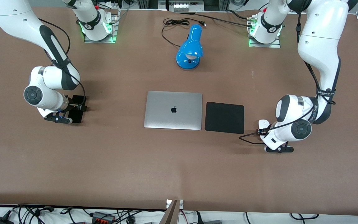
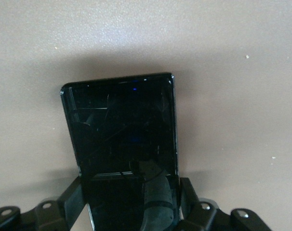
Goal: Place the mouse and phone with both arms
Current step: 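Grasp the phone with the right gripper while the left gripper grasps the mouse, then carry the phone beside the laptop while the left gripper sets mouse on pad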
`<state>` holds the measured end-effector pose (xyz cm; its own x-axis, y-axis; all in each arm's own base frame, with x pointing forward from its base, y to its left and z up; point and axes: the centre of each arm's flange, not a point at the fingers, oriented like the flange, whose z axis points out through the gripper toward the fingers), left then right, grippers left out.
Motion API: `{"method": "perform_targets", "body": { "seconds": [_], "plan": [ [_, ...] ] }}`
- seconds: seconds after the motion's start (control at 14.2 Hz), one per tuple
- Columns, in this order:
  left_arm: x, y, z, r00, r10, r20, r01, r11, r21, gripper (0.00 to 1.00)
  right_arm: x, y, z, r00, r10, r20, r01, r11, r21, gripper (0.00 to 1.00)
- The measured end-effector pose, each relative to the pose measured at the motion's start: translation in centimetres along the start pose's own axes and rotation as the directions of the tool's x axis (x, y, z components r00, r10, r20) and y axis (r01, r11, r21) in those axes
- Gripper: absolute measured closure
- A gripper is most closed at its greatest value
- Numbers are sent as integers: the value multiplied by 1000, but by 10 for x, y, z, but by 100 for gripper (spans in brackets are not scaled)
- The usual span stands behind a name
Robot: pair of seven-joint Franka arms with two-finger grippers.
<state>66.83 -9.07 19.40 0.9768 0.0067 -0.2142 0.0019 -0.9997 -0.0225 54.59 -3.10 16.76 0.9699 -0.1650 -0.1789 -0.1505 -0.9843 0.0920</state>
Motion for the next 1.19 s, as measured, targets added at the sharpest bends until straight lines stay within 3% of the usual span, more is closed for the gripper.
{"method": "perform_targets", "body": {
  "seconds": [0.42,0.63,0.84,1.19],
  "plan": [
    [-23,107,-18,999,-18,36,20,998,-66,37,-1,-12,-20,1000,-26,4,26,1000,-2,18],
    [-33,137,-15,999,13,43,-10,998,-63,37,-2,-55,-85,995,-96,8,96,995,-3,19],
    [-40,156,-2,998,34,57,-31,998,-54,37,-1,-102,-140,986,-164,-22,165,986,1,19],
    [-40,159,14,997,36,70,-33,998,-54,37,-13,-185,-124,989,-147,-21,148,988,45,19]
  ]
}}
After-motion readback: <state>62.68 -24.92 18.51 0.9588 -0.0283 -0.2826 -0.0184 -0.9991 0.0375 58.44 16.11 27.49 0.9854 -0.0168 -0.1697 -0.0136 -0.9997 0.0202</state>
